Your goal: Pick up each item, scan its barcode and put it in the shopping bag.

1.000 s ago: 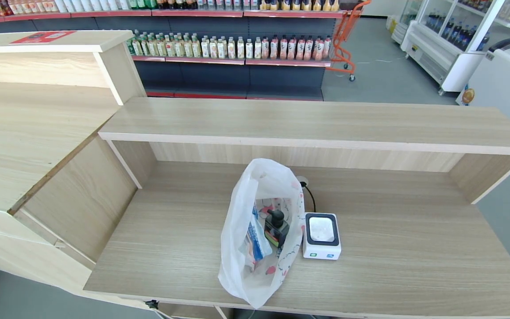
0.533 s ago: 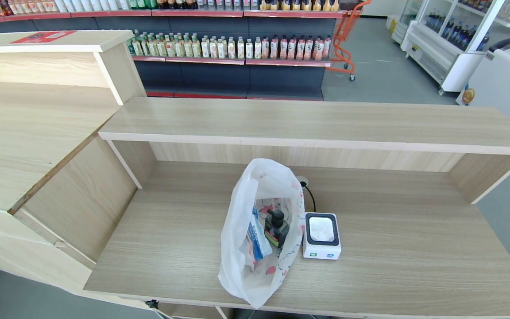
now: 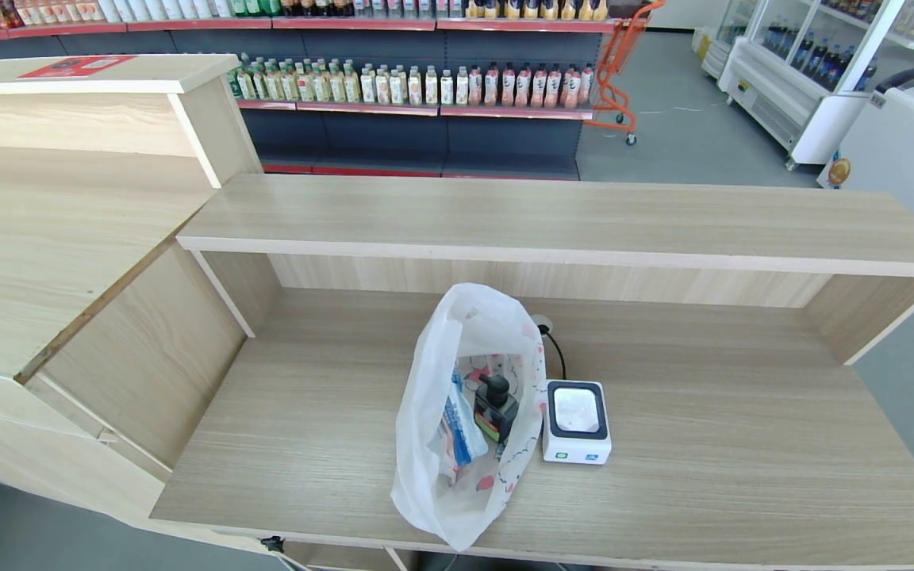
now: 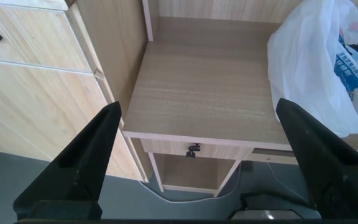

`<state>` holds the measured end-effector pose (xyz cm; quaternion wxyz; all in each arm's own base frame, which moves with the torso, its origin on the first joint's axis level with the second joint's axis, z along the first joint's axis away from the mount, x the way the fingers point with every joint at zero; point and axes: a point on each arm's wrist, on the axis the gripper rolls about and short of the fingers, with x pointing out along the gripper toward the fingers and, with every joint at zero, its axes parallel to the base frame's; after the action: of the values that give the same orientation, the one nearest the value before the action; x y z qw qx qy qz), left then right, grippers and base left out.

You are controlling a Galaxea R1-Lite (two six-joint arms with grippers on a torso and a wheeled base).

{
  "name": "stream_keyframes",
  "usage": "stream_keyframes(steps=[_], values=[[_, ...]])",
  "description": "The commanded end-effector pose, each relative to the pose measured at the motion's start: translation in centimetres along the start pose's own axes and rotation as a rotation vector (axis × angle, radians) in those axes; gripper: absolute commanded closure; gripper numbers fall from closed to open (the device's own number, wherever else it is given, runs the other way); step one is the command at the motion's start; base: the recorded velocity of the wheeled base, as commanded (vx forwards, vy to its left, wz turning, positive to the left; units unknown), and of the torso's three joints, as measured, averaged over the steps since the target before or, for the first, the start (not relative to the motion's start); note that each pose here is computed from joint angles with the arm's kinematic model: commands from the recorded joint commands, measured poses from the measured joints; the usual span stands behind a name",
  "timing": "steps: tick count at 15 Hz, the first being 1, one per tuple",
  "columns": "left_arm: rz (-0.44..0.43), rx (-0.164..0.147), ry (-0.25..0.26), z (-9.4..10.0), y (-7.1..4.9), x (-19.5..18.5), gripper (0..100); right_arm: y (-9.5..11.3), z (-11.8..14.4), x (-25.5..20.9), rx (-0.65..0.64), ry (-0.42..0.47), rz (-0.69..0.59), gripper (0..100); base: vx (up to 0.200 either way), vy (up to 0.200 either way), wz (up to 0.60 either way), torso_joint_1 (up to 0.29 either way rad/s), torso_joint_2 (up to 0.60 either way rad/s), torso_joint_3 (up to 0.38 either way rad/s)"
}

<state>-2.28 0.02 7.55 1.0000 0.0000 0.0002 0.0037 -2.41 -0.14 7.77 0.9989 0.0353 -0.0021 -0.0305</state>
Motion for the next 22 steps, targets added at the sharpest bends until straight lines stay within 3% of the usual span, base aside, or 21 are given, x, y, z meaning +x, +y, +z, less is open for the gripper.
stream_keyframes(steps=[1,5,7,13,16,20,22], values=[[0.0,-0.002,0.0,0.0,0.0,0.0,0,0.03,-0.27,0.06,-0.052,0.024,0.017,0,0.0,0.0,0.0,0.0,0.0,0.0],[0.0,-0.002,0.0,0.0,0.0,0.0,0,0.0,-0.42,0.02,-0.05,0.047,0.01,0,0.0,0.0,0.0,0.0,0.0,0.0],[0.002,0.015,0.0,0.0,0.0,0.0,0,0.0,-0.42,0.02,-0.05,0.047,0.01,0,0.0,-0.2,0.0,0.002,0.0,0.005],[0.002,0.008,0.0,0.0,0.0,0.0,0,0.0,-0.42,0.02,-0.052,0.047,0.01,0,0.0,-0.2,0.0,0.003,0.0,0.004],[0.002,0.006,0.0,0.0,0.0,0.0,0,0.0,-0.43,0.0,-0.052,0.046,0.01,0,0.0,0.0,0.0,0.0,0.0,0.0],[0.0,0.009,0.001,0.0,0.0,0.01,0,0.0,-0.43,0.0,-0.052,0.046,0.01,0,0.2,0.0,0.0,-0.002,0.0,0.004],[0.0,0.008,0.0,0.0,0.0,0.0,0,0.0,-0.43,0.0,-0.052,0.046,0.01,0,0.0,0.0,0.0,0.0,0.0,0.0]])
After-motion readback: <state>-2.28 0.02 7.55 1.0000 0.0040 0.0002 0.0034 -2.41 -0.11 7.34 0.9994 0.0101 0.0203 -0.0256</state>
